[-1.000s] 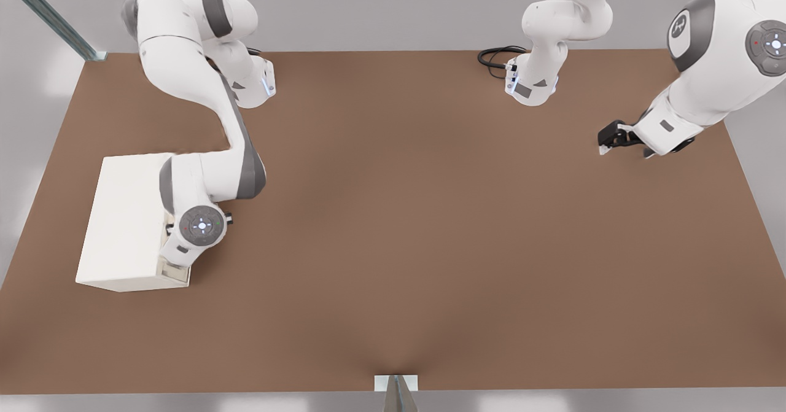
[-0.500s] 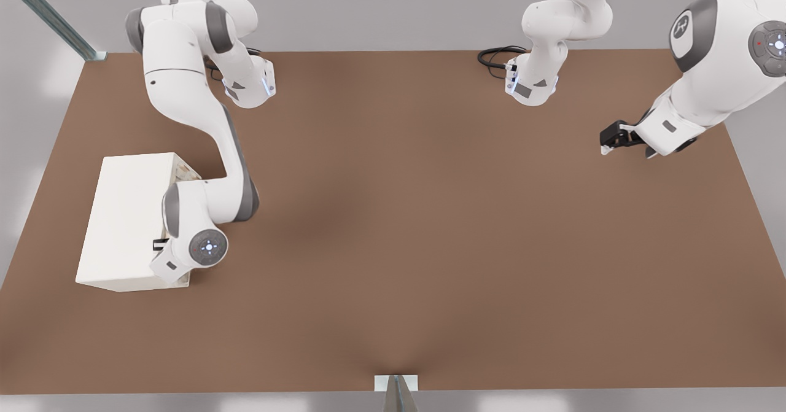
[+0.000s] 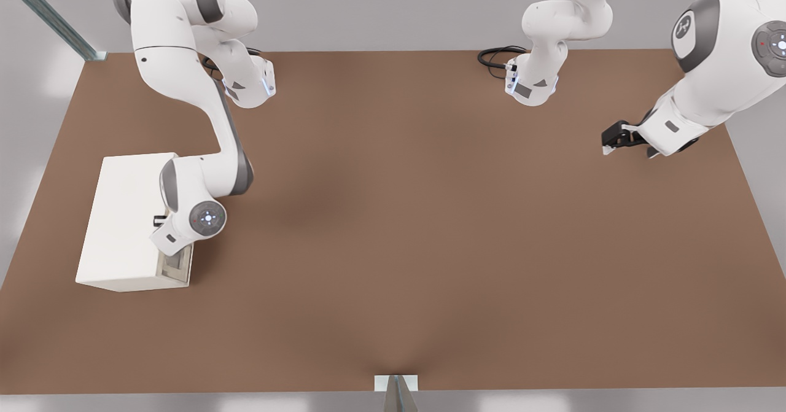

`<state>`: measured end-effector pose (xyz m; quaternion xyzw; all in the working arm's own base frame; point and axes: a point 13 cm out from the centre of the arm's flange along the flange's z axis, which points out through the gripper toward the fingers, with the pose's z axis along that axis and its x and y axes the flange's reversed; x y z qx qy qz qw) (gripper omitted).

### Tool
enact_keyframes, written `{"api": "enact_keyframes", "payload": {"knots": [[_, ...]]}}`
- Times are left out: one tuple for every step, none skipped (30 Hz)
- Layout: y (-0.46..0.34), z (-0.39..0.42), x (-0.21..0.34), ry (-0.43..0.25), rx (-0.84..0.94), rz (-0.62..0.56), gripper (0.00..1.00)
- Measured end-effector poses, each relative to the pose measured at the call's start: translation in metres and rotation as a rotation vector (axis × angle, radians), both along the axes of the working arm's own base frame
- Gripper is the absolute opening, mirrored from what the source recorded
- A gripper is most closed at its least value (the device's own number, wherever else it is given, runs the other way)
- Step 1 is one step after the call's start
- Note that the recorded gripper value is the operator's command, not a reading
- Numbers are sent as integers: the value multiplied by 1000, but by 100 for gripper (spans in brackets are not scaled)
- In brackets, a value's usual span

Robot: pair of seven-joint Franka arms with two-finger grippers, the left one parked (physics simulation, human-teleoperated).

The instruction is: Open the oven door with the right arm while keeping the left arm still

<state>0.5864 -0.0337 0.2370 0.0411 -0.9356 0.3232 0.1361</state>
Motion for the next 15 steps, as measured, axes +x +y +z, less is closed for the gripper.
{"api": "enact_keyframes", "payload": {"knots": [[-5, -1, 0, 1, -8, -4, 21], [-9, -2, 0, 1, -15, -9, 21], [-12, -2, 1, 0, -20, -12, 21], [-13, -2, 1, -1, -25, -13, 21], [-15, -2, 1, -2, -28, -15, 21], [-15, -3, 2, -3, -31, -16, 21], [-16, -3, 2, -5, -33, -17, 21], [-16, -3, 3, -7, -35, -18, 21], [-16, -6, 3, -5, -38, -20, 21], [-16, -9, 2, -1, -41, -21, 21], [-17, -12, 1, 4, -44, -23, 21], [-17, -14, 1, 7, -46, -25, 21], [-17, -16, 1, 7, -48, -27, 21], [-17, -17, 1, 7, -49, -28, 21], [-17, -17, 1, 7, -50, -30, 21]]}}
